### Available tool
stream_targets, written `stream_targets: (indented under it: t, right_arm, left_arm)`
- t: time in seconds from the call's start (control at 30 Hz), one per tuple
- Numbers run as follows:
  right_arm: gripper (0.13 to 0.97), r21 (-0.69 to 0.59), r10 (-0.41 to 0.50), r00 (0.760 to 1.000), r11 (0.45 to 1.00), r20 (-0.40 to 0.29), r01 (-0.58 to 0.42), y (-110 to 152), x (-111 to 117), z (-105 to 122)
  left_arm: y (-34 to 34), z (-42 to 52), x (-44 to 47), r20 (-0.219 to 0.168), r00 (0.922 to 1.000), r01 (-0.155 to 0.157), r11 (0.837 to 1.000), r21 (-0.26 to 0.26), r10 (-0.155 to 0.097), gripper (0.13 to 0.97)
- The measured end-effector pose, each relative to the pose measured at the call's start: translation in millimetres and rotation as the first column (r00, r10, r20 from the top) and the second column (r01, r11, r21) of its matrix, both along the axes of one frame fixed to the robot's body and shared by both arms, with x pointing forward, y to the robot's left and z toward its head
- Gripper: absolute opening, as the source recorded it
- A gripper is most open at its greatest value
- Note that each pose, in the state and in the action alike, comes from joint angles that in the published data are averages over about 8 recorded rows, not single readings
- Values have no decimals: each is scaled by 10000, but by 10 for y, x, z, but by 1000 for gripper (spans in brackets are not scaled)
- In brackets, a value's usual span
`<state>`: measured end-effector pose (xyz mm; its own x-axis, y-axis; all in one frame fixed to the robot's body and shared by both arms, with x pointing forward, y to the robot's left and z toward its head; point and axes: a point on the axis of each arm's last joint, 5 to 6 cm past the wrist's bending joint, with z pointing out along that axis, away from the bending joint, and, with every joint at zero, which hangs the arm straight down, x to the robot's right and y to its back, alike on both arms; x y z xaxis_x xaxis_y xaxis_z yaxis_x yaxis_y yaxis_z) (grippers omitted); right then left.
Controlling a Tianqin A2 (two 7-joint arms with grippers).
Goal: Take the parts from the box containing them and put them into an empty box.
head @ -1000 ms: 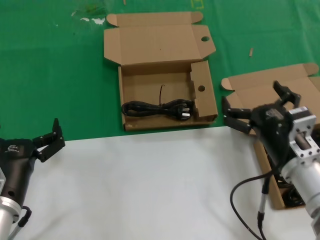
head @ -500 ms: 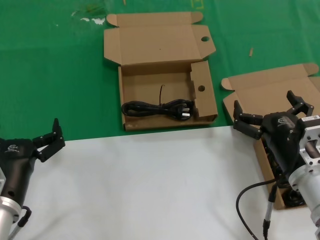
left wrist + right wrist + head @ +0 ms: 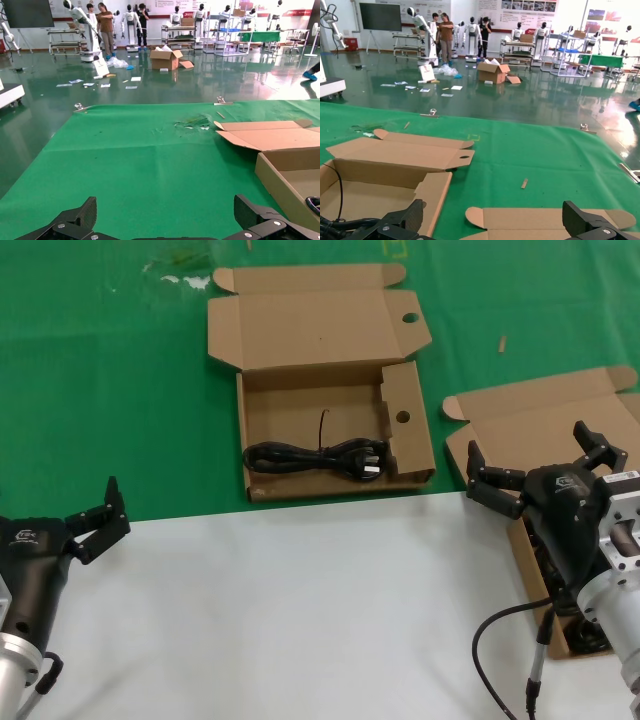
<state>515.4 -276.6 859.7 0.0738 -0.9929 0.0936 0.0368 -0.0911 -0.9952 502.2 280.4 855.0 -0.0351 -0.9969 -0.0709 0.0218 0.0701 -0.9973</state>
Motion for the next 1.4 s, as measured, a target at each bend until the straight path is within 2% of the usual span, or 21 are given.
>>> stream_targets:
  t: [1.4]
  right_arm:
    - [966, 0, 0, 10000, 10000, 0, 0, 0, 0, 0]
  left_arm:
    - [0, 0, 0, 0, 10000, 0, 10000, -1, 0, 966]
